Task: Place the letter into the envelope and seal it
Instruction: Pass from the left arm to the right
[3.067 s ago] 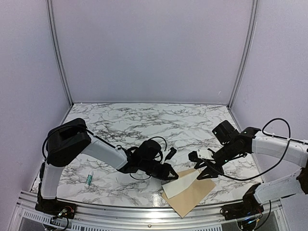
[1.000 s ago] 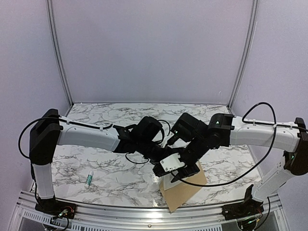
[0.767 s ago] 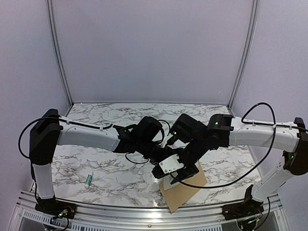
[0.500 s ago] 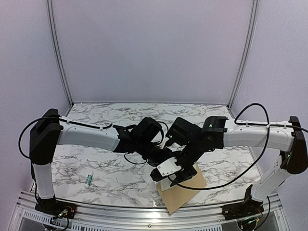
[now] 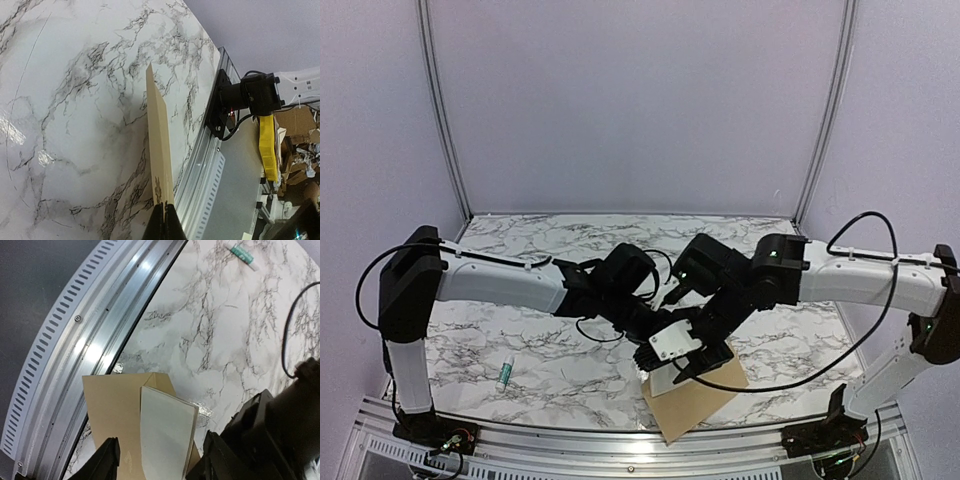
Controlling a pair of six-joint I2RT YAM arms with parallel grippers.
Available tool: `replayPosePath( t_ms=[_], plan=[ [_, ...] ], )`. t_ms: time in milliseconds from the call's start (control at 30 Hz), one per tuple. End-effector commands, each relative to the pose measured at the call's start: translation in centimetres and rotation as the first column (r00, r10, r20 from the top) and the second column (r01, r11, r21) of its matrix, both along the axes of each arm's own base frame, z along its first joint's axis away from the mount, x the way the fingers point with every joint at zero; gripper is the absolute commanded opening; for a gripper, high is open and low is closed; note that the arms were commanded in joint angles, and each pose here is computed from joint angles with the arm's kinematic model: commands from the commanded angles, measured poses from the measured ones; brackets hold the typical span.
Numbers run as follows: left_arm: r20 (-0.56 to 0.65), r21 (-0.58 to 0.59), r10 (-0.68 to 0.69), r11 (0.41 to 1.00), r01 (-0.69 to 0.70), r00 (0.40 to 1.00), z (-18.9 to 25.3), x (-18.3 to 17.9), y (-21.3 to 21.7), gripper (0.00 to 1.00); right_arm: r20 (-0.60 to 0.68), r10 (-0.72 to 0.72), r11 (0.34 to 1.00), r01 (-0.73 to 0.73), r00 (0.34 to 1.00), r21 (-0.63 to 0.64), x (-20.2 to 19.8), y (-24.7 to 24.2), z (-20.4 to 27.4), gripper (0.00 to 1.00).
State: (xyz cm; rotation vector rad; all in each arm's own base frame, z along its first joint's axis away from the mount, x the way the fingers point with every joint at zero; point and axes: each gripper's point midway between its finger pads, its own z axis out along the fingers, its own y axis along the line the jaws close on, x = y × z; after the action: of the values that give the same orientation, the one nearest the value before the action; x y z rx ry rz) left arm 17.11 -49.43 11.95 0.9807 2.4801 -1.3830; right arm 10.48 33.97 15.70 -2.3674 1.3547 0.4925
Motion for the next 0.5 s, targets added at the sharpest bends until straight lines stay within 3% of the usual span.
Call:
replayPosePath(
  t_ms=[0, 233, 367, 467],
  plan=[
    [0.197, -0.060, -0.094, 0.992, 0.108, 0.976, 3.3, -0.4, 1.1, 0.00, -0.058, -0.054, 0.990, 0.061, 0.997, 0.131, 0.2, -1.7, 5.8, 0.51],
    [0.402, -0.008, -0.196, 0.976, 0.218, 0.894, 3.9, -0.4, 2.8, 0.00, -0.101, -0.242, 0.946, 0.258, 0.965, 0.198, 4.3, -7.2, 5.8, 0.47],
    [0.512, 0.041, -0.258, 0.960, 0.276, 0.819, 4.8, -0.7, 3.0, 0.00, -0.199, -0.375, 0.878, 0.416, 0.905, 0.236, 7.5, -8.8, 5.6, 0.48],
    [0.572, 0.071, -0.277, 0.954, 0.290, 0.772, 5.9, -0.6, 3.0, 0.00, -0.296, -0.392, 0.855, 0.464, 0.871, 0.232, 8.3, -9.1, 5.1, 0.48]
  ],
)
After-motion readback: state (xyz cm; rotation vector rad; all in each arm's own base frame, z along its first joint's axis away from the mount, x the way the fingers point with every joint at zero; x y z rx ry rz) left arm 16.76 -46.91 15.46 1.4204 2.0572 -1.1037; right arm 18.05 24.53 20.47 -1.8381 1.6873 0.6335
